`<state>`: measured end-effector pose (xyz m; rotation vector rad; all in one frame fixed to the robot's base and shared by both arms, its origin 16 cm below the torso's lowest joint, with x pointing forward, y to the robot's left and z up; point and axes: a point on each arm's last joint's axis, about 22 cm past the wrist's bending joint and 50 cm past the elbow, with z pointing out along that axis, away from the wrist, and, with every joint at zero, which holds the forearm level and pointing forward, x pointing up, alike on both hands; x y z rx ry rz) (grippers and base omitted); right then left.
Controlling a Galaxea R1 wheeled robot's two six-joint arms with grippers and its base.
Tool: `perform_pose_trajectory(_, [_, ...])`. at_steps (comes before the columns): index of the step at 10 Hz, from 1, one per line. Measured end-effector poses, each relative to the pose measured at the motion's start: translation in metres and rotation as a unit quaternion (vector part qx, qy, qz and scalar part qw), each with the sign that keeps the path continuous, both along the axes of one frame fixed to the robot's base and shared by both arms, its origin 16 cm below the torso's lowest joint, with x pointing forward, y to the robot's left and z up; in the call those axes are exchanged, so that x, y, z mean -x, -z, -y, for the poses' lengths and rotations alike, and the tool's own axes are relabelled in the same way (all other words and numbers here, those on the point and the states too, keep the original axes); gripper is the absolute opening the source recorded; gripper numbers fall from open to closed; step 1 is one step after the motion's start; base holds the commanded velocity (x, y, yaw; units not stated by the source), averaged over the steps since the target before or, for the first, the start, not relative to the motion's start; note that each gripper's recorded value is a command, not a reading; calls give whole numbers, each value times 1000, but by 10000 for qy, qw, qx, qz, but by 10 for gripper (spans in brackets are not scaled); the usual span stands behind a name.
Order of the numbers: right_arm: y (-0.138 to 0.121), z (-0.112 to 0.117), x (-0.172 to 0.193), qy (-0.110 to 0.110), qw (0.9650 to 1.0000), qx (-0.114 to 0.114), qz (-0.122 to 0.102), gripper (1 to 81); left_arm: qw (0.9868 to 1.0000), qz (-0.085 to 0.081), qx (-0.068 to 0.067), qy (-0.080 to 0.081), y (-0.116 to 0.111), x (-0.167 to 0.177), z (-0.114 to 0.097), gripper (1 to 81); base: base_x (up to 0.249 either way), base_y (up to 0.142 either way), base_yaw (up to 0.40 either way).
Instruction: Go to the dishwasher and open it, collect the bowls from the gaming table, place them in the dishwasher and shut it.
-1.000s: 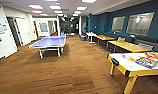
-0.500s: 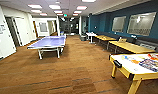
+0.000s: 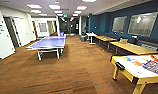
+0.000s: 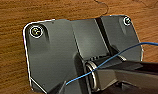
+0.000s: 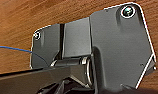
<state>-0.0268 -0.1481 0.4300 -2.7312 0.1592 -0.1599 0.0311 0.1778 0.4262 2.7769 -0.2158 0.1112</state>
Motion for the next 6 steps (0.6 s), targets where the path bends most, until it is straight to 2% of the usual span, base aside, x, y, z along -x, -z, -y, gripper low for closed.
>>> perform_pose_trajectory(4, [0, 0, -6, 4, 10000, 1, 37, 811, 10000, 18, 6, -3, 0, -3, 1, 811, 113, 0, 0])
perform_pose_trajectory(6, [0, -1, -6, 4, 10000, -8, 17, 811, 10000, 0, 1, -1, 0, -2, 0, 811, 0, 0, 0])
